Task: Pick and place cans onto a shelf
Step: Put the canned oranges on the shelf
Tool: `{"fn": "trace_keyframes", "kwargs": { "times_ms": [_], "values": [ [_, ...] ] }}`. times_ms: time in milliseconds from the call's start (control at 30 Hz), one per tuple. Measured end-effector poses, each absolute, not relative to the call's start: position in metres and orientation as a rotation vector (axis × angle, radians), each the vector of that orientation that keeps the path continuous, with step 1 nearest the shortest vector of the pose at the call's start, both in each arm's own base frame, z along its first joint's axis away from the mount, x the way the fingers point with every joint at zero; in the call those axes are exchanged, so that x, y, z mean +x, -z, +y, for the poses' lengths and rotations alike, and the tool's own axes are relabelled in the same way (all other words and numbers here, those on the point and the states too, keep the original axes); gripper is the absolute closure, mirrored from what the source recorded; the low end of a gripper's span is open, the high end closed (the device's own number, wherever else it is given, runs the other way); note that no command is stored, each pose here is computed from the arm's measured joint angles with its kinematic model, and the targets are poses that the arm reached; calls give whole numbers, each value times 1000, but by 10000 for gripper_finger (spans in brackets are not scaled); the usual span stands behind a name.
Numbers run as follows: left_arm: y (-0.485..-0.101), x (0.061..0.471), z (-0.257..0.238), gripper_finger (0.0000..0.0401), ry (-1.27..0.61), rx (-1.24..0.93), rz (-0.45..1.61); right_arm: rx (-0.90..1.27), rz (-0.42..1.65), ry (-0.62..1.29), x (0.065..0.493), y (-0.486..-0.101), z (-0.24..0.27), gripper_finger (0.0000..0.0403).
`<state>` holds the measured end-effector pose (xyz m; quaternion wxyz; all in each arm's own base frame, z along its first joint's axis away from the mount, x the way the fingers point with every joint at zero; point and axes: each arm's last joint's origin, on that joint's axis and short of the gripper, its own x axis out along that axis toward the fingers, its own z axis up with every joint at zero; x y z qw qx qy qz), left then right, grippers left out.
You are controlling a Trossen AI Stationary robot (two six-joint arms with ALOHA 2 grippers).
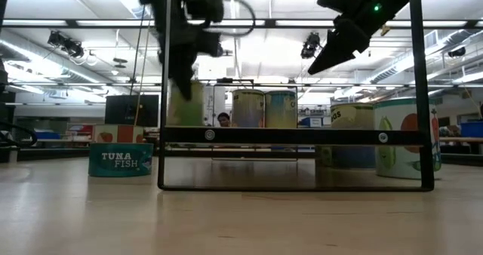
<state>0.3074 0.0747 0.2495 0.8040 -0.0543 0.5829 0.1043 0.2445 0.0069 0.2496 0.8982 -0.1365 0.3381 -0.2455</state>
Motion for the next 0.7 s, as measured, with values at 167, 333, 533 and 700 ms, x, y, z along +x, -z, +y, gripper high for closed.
{"fn": "trace_keyframes", "kwargs": {
  "times_ms": [167,333,533,700],
  "values": [
    [-275,318,63,82,-171,-64,1182,-260,688,510,235,-258,6,11],
    [-281,330,52,82,-121,-25,1135,-244,684,483,234,-259,6,11],
    [-272,355,48,82,-39,-40,1149,-235,661,482,236,-260,6,11],
    [-268,375,43,81,28,35,1177,-231,658,477,236,-261,7,11]
  ]
}}
